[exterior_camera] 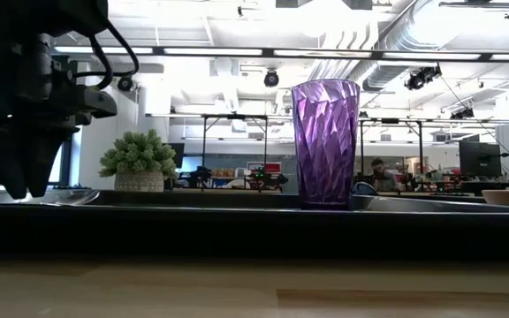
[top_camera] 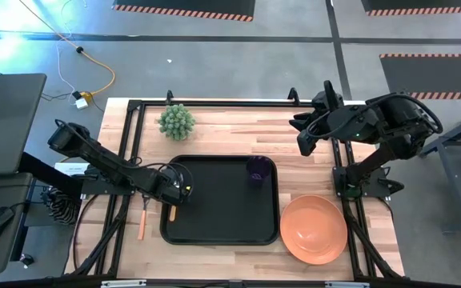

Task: Pick and place plate/cup/fork/spoon on tray
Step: Put the orange yellow on the left side of the black tray

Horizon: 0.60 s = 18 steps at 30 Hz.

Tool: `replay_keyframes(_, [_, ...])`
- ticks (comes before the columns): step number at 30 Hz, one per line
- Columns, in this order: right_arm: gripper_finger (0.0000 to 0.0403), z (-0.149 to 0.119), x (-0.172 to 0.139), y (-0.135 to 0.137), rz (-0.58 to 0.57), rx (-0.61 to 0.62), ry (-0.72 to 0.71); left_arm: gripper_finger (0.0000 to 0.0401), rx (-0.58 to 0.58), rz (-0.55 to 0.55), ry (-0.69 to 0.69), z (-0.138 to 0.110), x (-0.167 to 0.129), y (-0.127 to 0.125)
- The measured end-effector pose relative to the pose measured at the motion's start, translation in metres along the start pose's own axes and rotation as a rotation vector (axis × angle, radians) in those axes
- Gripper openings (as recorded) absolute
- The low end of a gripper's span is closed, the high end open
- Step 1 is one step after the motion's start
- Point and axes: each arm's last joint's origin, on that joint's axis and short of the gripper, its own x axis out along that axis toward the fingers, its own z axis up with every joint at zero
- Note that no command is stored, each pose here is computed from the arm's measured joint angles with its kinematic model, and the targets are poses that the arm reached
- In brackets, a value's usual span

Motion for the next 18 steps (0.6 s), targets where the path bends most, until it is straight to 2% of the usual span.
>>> replay_keyframes(4, [0.0087,0.0,0.0,0.0,0.0,0.0,0.0,0.0085,0.015,-0.026,0.006,-0.0006,0.0,-0.0026])
replay_keyframes(18, [0.0087,0.0,0.0,0.0,0.0,0.0,0.0,0.0085,0.023,0.002,-0.003,0.0002,0.0028,-0.0014])
